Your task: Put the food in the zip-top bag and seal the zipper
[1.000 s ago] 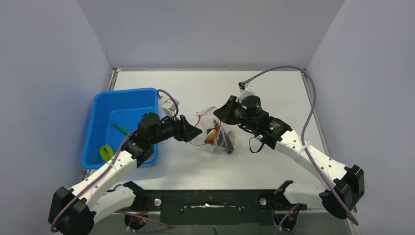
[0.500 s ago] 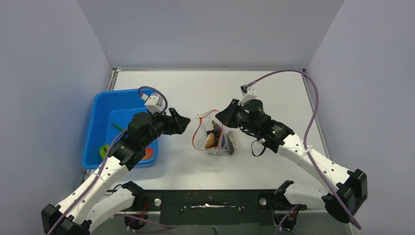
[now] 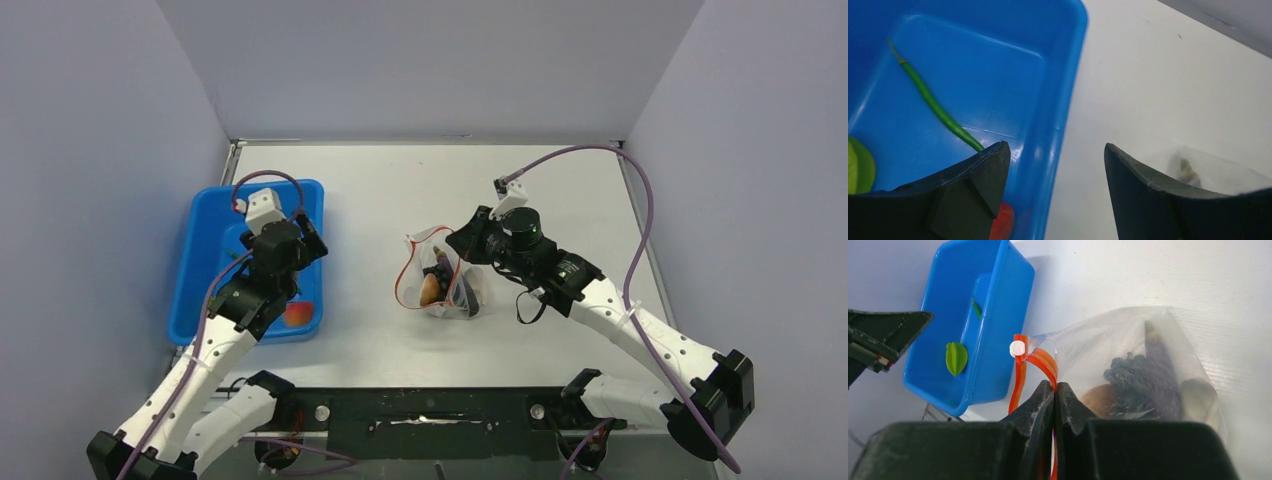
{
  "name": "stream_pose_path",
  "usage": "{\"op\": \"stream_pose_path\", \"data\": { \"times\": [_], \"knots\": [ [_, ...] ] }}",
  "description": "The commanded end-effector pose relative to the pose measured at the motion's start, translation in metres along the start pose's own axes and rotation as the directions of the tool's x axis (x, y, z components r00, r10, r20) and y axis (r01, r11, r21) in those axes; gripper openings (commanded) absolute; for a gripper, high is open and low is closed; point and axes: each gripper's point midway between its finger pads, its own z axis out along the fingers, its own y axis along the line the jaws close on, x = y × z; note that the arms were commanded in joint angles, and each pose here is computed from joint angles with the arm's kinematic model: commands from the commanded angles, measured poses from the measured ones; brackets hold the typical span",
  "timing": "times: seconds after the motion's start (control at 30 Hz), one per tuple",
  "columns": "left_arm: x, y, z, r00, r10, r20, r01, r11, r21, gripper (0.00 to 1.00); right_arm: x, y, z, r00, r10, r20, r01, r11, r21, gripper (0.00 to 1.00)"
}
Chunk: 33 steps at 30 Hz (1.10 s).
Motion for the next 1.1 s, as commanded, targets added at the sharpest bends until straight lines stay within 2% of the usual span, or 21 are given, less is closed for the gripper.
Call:
{"op": "stream_pose_path", "data": {
  "times": [0.0, 0.13, 0.3, 0.5, 0.77, 1.07],
  "knots": [
    [-0.042, 0.052, 0.008, 0.99, -0.087, 0.114, 0.112, 0.966, -0.231, 0.63, -0.023, 0.006, -0.007, 0.996, -0.032, 0.082, 0.034, 0.999, -0.018, 0.0],
    [-0.045, 0.086, 0.027, 0.982, -0.161, 0.094, 0.182, 0.937, -0.298, 0.48, -0.026, 0.008, -0.009, 0.995, -0.04, 0.087, 0.042, 0.999, -0.024, 0.0],
    [-0.032, 0.134, 0.049, 0.966, -0.248, 0.075, 0.257, 0.875, -0.41, 0.41, -0.026, 0.008, -0.01, 0.995, -0.028, 0.097, 0.031, 0.999, -0.03, 0.0],
    [0.004, 0.189, 0.074, 0.941, -0.338, 0.026, 0.299, 0.79, -0.536, 0.4, -0.021, 0.007, -0.009, 0.996, -0.021, 0.09, 0.025, 0.999, -0.044, 0.0],
    [0.023, 0.213, 0.099, 0.928, -0.373, -0.011, 0.308, 0.782, -0.541, 0.38, -0.026, 0.002, -0.019, 0.992, -0.041, 0.12, 0.046, 0.998, -0.036, 0.0],
    [0.041, 0.225, 0.132, 0.892, -0.444, -0.09, 0.332, 0.777, -0.535, 0.38, -0.035, 0.004, -0.029, 0.986, -0.059, 0.153, 0.066, 0.997, -0.041, 0.0]
  ]
}}
